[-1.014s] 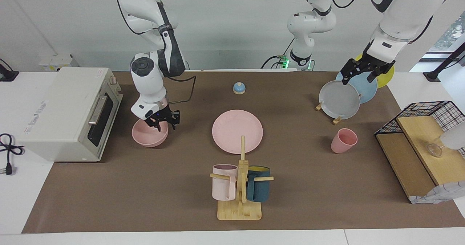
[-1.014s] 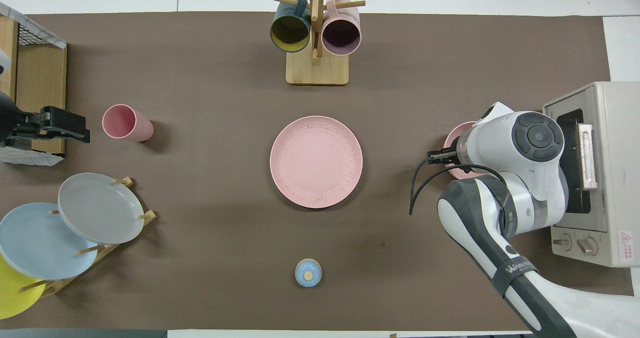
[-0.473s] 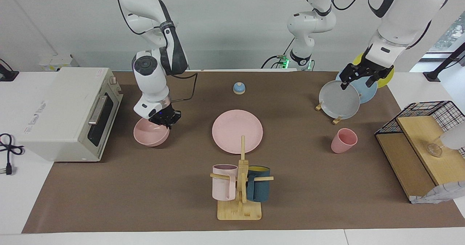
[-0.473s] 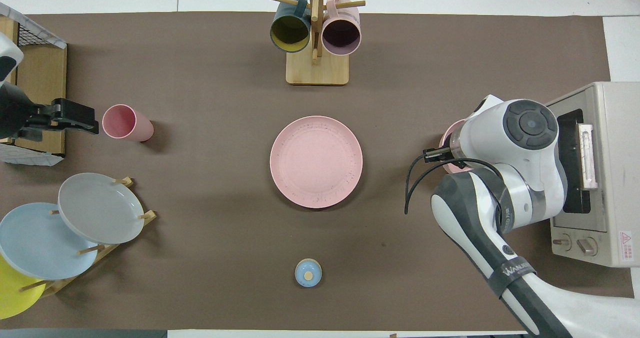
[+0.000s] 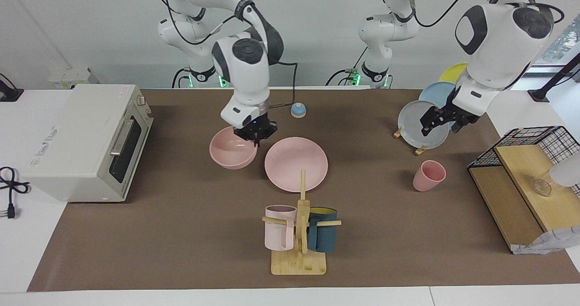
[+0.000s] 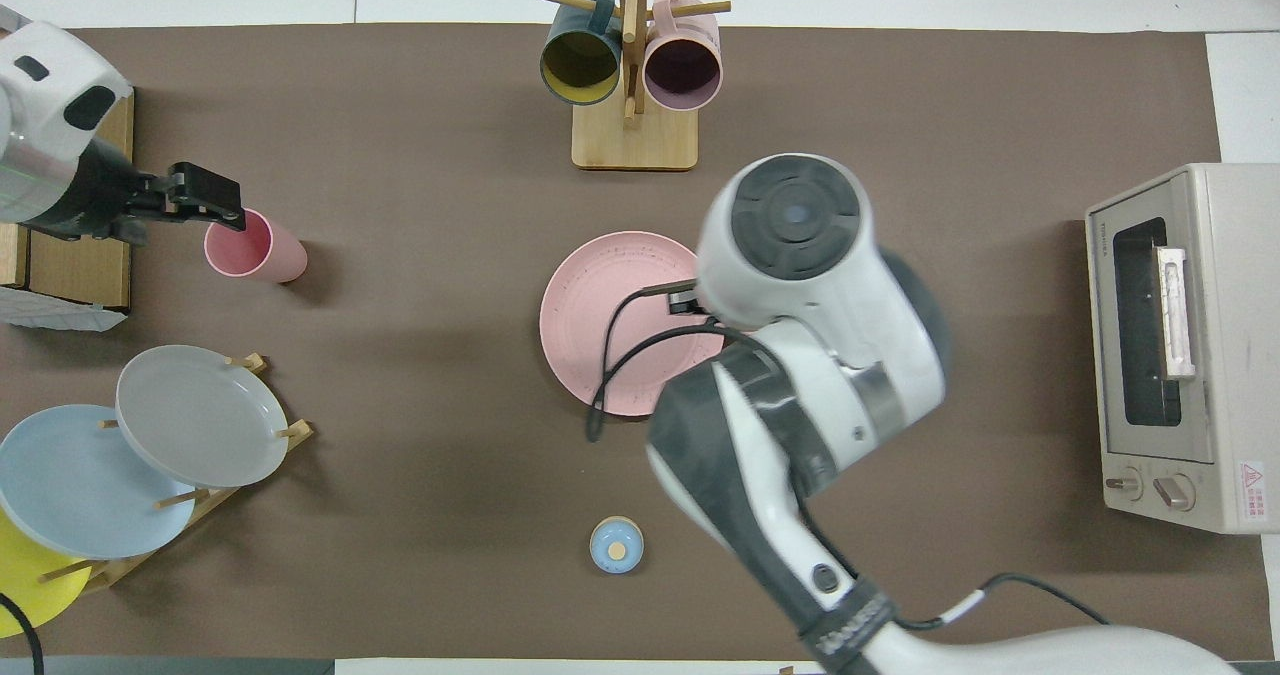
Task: Organize tableware
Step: 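Place the pink bowl onto the pink plate with the right gripper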
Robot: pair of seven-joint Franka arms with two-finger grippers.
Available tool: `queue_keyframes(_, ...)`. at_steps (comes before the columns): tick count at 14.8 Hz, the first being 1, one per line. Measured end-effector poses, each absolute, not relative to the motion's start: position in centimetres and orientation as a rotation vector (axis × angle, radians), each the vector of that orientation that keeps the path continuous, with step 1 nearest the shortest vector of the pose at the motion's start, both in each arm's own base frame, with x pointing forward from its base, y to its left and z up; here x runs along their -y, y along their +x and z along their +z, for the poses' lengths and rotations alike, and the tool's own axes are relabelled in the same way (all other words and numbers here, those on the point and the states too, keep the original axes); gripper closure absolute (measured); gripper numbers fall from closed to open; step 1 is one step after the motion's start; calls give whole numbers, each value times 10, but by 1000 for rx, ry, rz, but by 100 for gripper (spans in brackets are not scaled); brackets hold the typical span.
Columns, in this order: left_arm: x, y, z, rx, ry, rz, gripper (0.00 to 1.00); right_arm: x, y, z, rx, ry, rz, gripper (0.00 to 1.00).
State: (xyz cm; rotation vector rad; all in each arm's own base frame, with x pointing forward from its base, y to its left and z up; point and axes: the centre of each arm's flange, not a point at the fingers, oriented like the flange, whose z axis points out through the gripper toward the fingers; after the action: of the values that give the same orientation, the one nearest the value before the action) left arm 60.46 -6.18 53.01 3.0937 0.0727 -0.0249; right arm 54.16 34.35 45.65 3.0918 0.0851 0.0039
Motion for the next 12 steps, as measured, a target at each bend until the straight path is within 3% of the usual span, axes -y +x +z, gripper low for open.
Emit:
queue_keyframes(2, 66, 623, 486, -70, 3086, -29, 0, -411, 541, 454, -25, 3066, 22, 96)
queue_keyframes(5, 70, 632, 432, -69, 3080, -34, 0, -468, 550, 410, 25, 3081, 97, 96)
queue_keyframes(12, 75, 625, 403, -50, 3088, -35, 0, -486, 543, 364, 25, 3076, 86, 96)
